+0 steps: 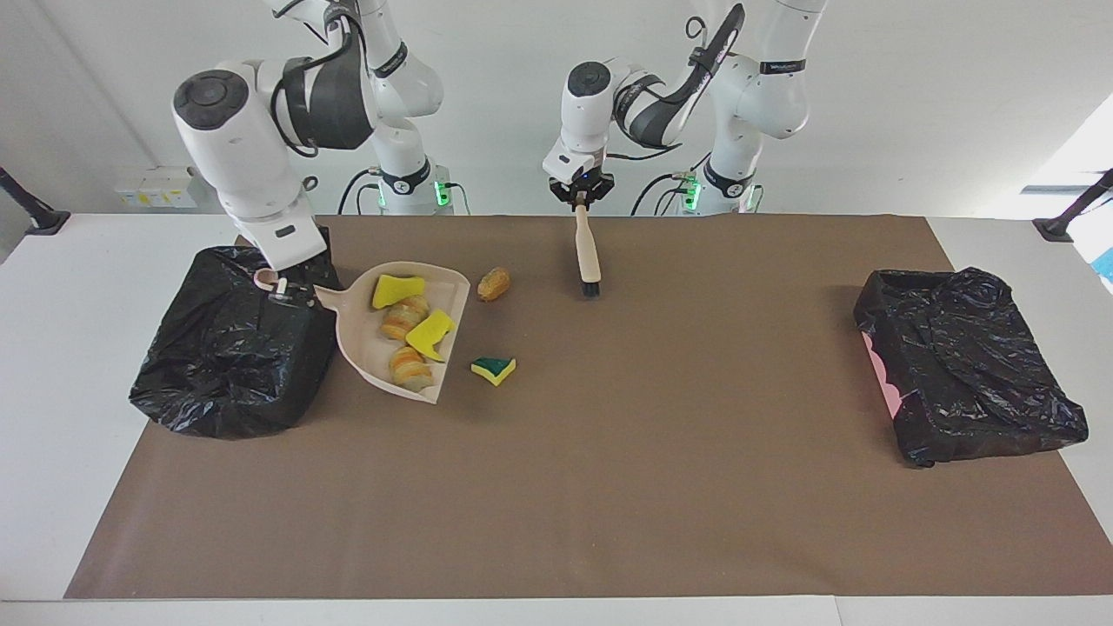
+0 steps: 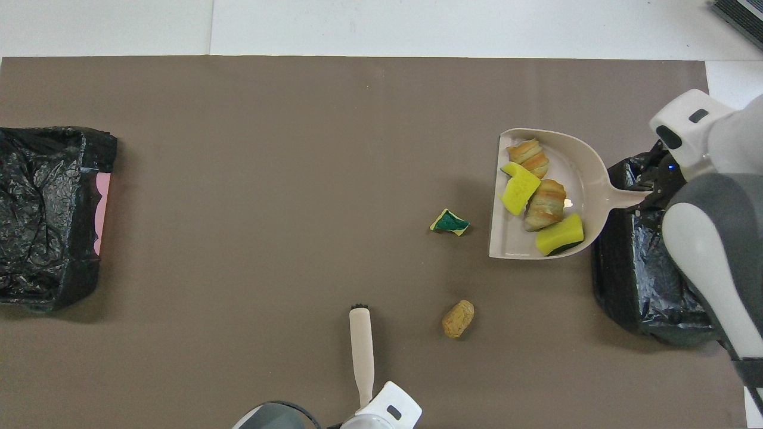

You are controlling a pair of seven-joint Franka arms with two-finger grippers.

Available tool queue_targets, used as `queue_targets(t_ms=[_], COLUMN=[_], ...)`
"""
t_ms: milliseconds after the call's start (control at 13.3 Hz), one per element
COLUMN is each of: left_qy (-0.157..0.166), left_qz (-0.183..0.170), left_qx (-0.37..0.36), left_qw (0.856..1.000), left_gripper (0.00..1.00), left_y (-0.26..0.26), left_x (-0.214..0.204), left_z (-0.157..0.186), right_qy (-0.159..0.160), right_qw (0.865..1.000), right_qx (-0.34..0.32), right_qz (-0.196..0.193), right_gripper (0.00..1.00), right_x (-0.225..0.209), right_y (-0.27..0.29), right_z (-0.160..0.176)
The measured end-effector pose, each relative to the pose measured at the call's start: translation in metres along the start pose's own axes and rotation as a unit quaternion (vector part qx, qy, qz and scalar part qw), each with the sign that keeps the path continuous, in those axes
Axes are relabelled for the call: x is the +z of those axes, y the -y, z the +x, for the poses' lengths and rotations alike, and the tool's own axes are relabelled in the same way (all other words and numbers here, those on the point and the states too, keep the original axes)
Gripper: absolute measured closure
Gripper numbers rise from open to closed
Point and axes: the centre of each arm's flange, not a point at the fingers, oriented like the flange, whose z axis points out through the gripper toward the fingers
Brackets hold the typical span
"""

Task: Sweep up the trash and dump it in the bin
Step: 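Lift the dustpan with the right gripper toward the black bag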

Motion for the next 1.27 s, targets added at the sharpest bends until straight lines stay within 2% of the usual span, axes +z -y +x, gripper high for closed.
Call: queue_targets(t_ms=[225, 525, 675, 825, 975, 1125, 1275], left_qy=[0.012, 0.015, 0.016, 0.016, 0.016, 0.015, 0.015], left_qz=[-0.006, -0.009, -0.007, -0.007, -0.008, -0.015, -0.025], left_qx=[-0.002, -0.009, -0.010, -0.009, -0.010, 0.000, 0.017], left_qw=[1.000, 1.000, 1.000, 1.000, 1.000, 1.000, 0.999], left_gripper=[0.73, 0.73, 0.73, 0.70, 0.52, 0.30, 0.06], left_y=[-0.004, -0.005, -0.004, -0.004, -0.004, -0.006, -0.003], left_x=[0.003, 0.015, 0.017, 0.017, 0.016, 0.010, -0.014], left_z=[-0.014, -0.024, -0.025, -0.025, -0.024, -0.017, 0.012], right_qy=[-0.001, -0.002, 0.026, 0.081, 0.126, 0.156, 0.192], right_qw=[1.000, 1.000, 0.999, 0.996, 0.991, 0.986, 0.977], right_qx=[-0.005, -0.009, -0.022, -0.026, -0.037, -0.059, -0.093], right_qz=[0.010, 0.021, 0.024, 0.017, -0.006, -0.020, -0.022], right_gripper=[0.69, 0.69, 0.69, 0.69, 0.69, 0.69, 0.69], right_x=[-0.014, -0.011, -0.011, -0.013, -0.015, -0.008, 0.008], right_y=[-0.001, 0.000, 0.002, 0.001, -0.004, -0.006, -0.004], right_z=[-0.052, -0.126, -0.159, -0.180, -0.195, -0.218, -0.246])
